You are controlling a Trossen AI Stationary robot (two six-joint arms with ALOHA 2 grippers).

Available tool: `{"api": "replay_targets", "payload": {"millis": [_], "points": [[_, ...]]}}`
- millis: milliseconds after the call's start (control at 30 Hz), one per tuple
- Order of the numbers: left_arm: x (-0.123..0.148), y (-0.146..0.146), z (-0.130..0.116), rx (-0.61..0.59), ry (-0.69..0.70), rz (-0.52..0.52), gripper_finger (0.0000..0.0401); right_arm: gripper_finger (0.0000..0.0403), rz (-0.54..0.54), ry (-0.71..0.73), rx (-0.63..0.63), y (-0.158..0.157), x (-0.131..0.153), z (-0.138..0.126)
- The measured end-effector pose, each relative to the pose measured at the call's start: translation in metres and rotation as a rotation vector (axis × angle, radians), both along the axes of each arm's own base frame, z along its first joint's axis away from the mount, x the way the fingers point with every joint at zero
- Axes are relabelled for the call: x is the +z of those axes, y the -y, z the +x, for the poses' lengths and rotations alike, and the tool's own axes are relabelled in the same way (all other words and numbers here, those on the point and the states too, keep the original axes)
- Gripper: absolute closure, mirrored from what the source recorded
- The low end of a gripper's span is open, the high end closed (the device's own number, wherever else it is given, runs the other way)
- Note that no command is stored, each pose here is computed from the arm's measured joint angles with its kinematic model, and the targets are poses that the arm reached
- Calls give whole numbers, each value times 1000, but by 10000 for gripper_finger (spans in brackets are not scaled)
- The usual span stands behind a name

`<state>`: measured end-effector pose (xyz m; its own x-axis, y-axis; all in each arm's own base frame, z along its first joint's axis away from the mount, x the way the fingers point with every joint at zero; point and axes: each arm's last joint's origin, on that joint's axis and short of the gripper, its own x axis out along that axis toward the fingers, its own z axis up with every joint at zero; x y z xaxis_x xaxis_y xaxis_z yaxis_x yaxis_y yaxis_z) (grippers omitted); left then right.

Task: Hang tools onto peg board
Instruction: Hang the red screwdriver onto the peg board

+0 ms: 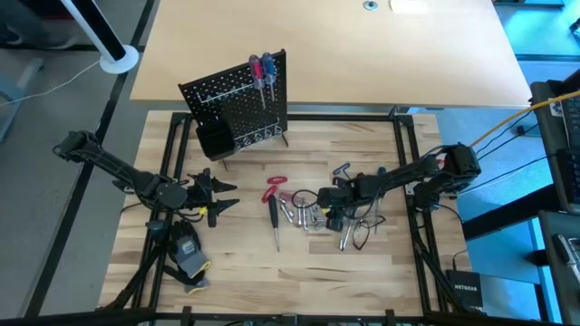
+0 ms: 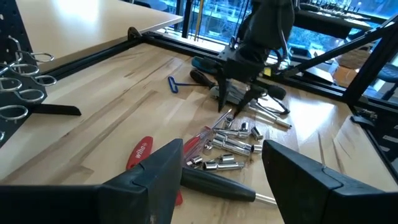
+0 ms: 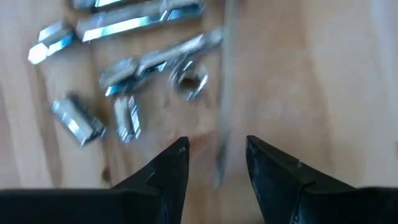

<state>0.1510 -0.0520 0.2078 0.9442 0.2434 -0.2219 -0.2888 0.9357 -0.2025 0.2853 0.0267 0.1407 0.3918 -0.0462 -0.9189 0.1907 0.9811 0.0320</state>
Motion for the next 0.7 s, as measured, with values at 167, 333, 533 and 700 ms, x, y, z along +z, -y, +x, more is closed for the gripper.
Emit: {"api": "replay_targets", "payload": {"millis": [167, 333, 533, 700], "points": [[0, 0, 0, 1, -1, -2, 191, 291, -10, -6, -20, 7, -5, 3], [0, 0, 0, 1, -1, -3, 191, 339, 23, -37, -17, 12, -14, 5], [0, 0, 0, 1, -2, -2, 191, 389, -15, -32, 10, 11, -12, 7], [0, 0, 0, 1, -1, -3, 191, 379, -72, -7, -14, 14, -4, 7]]}}
